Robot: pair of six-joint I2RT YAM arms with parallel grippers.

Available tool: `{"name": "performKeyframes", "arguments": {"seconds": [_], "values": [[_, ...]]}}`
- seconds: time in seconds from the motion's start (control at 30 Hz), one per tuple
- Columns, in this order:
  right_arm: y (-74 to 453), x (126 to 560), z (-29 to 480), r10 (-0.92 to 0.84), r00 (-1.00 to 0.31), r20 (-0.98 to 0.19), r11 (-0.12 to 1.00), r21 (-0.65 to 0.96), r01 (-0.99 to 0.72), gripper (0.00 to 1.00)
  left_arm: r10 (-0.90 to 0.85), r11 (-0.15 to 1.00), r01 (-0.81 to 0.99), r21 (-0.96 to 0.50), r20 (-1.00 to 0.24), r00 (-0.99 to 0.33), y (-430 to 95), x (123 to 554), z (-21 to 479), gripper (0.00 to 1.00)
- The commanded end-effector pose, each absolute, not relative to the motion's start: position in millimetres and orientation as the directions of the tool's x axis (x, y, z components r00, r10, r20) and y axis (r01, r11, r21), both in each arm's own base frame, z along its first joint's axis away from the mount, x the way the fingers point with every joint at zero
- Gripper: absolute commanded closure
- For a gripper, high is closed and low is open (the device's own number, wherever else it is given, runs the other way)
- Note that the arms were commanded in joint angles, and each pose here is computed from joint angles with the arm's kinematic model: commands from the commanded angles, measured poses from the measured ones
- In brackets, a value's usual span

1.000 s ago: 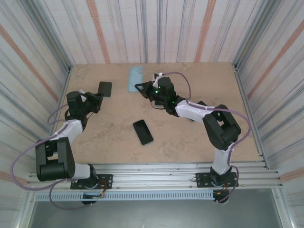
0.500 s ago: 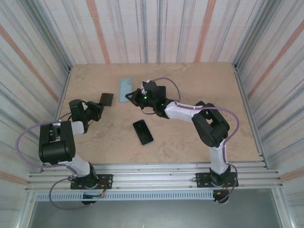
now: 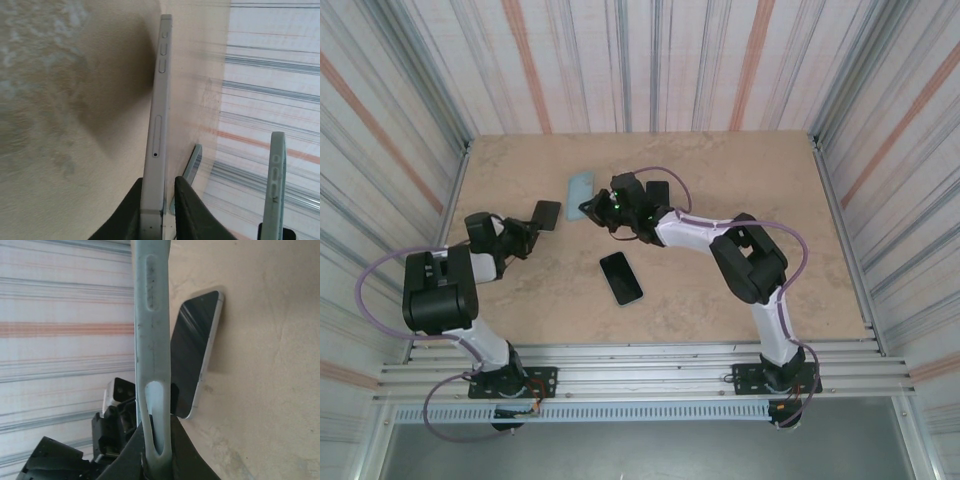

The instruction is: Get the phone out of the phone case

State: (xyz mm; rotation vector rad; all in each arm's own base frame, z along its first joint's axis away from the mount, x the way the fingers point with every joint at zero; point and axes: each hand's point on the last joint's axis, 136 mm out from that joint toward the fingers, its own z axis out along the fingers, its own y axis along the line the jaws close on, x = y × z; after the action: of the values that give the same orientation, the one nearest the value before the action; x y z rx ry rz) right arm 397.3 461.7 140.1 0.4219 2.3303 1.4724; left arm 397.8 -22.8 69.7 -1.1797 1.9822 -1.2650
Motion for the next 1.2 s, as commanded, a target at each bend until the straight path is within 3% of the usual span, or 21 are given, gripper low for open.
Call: {"name": "performKeyframes", "arguments": {"seconds": [0.0, 0.37, 0.67, 1.17], "values": [[469.3, 400.1, 133.0, 0.451, -0.886, -0.106, 0.417, 0.903, 0.104, 1.00, -0.863, 0.197, -0.431, -0.881, 0.053, -0.503, -19.8, 390.5, 58.4, 0.70], [479.7, 399.8, 103.7, 0.420, -0.899, -0.120, 0.484, 0.868, 0.110, 1.00, -0.873, 0.182, -0.515, -0.838, 0.104, -0.477, -15.0, 377.5, 42.2, 0.43], [485.4, 396.1, 78.2, 0.347, -0.922, -0.174, 0.568, 0.821, 0.059, 1.00, -0.881, 0.191, -0.590, -0.785, 0.128, -0.455, -10.9, 360.1, 30.5, 0.36], [499.9, 388.9, 43.7, 0.312, -0.938, -0.152, 0.614, 0.786, 0.077, 0.97, -0.889, 0.192, -0.613, -0.766, 0.129, -0.439, -3.8, 346.1, 43.3, 0.31]]}}
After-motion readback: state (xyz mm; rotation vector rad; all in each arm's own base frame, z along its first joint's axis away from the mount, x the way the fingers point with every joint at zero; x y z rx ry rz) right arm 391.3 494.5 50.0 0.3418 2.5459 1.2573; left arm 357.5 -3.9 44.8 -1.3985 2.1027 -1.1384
